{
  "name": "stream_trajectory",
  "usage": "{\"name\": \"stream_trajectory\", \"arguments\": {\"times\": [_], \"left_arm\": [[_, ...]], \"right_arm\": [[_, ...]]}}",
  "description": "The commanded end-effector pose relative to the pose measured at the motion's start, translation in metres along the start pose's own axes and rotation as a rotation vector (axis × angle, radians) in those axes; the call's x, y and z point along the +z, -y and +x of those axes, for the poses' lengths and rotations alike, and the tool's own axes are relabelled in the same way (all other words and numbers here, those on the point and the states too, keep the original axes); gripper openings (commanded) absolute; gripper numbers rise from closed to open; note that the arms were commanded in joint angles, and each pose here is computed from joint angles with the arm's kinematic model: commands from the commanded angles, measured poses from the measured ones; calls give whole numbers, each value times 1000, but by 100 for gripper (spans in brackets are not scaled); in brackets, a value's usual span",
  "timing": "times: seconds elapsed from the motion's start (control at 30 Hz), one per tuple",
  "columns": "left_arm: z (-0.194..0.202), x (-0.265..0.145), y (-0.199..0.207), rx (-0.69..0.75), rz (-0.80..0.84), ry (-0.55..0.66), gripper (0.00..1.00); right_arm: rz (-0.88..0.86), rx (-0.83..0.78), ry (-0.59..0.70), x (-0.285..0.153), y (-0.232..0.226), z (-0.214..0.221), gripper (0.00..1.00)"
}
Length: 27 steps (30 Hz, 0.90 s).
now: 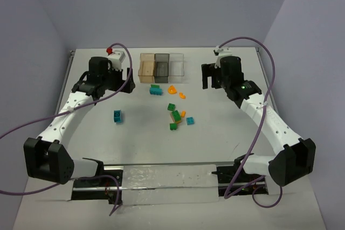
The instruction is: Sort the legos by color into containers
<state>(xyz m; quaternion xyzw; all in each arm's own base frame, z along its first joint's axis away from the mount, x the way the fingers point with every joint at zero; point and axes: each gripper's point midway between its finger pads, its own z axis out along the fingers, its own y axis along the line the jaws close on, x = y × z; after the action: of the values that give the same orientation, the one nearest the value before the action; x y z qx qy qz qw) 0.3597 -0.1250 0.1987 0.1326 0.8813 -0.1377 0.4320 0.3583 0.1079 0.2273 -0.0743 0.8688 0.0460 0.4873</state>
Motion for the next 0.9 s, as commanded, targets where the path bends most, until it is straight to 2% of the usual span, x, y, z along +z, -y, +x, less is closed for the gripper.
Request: {"name": "stream_trajectory", "arguments": {"times": [0.0, 0.2, 0.43, 0.63, 0.73, 0.87], "left_arm": [[-8, -8, -6, 44, -28, -3, 99], [12, -19, -16, 170, -47, -136, 99], [61, -34, -32, 202, -88, -432, 99], [84, -44, -57, 109, -79, -608, 99], [99, -49, -62, 37, -34, -712, 99], [116, -51, -60, 19, -16, -797, 99]], "right_arm": [[-18, 15, 45, -5, -2, -19, 96], [-27, 6, 39, -5, -4, -17, 97], [-39, 6, 16, -1, -6, -13, 97], [-49, 7, 7, 2, -8, -8, 97], [-45, 2, 8, 2, -8, -9, 97], [-56, 2, 4, 4, -10, -7, 97]]}}
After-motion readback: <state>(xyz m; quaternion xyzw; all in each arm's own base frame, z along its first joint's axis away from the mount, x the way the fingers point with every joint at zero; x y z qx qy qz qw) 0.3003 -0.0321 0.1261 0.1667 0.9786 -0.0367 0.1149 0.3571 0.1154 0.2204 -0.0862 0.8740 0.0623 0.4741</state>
